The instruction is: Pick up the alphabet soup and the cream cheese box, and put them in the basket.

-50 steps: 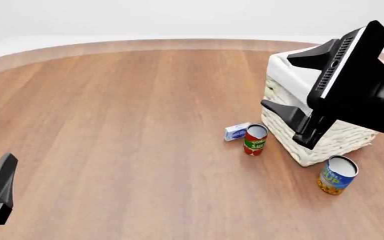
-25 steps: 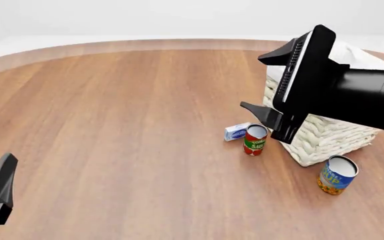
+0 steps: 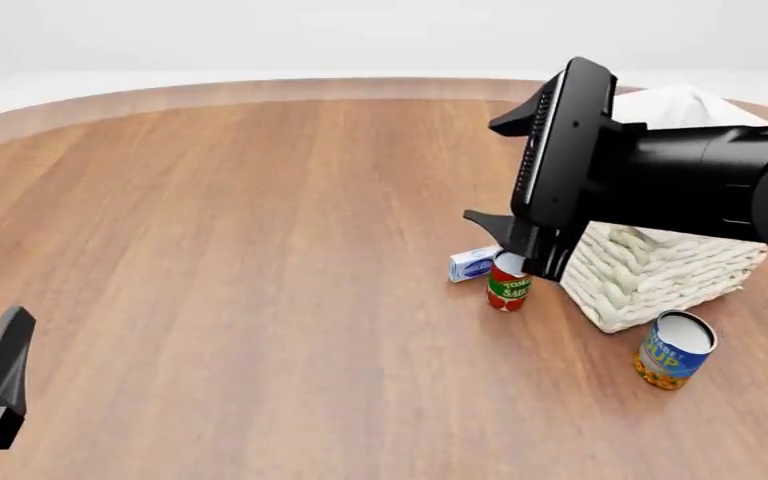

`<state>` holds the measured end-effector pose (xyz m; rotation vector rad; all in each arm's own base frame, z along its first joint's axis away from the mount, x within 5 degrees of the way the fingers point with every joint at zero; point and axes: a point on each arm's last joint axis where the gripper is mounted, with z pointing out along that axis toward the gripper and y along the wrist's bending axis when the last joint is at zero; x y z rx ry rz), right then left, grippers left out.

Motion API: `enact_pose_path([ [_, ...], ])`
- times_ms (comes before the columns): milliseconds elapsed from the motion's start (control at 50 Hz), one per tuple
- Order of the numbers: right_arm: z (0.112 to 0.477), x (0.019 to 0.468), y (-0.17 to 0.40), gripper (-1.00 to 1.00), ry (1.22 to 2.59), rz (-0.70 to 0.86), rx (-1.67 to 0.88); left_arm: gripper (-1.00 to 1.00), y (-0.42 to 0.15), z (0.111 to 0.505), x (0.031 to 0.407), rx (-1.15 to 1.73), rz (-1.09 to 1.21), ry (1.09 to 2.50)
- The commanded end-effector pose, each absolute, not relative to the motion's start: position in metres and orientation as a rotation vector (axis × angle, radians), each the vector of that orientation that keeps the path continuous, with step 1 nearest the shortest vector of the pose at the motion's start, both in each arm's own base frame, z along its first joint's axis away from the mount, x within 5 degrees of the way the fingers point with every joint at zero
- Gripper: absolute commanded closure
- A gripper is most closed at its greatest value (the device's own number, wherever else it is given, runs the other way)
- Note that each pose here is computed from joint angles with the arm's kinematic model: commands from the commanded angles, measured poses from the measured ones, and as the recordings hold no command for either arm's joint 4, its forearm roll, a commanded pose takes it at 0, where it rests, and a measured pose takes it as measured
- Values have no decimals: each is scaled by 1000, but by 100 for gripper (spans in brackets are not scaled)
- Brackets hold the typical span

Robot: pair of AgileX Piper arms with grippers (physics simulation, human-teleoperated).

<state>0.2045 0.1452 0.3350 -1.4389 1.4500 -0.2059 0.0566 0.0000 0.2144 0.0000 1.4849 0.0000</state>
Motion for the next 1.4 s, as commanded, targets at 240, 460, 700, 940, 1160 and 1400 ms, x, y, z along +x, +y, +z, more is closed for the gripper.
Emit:
enact_pose_path([
  [240,339,202,143,-100,1434,-223,-1454,-100,0,214,57,0,0,1485],
  [460,339,202,143,-100,1434,-223,-1454,-100,0,214,57,0,0,1485],
  [700,332,208,156,-100,1424,-211,-1503,-100,0,214,57,0,0,1485],
  [940,322,218,158,-100,1461,-222,-1551,-100,0,214,57,0,0,1485],
  [1160,323,225,162,-100,1481,-239,-1648,-100,0,214,57,0,0,1485],
  [1400,333,232,170,-100,1509,-229,-1721,-100,0,214,57,0,0,1485],
])
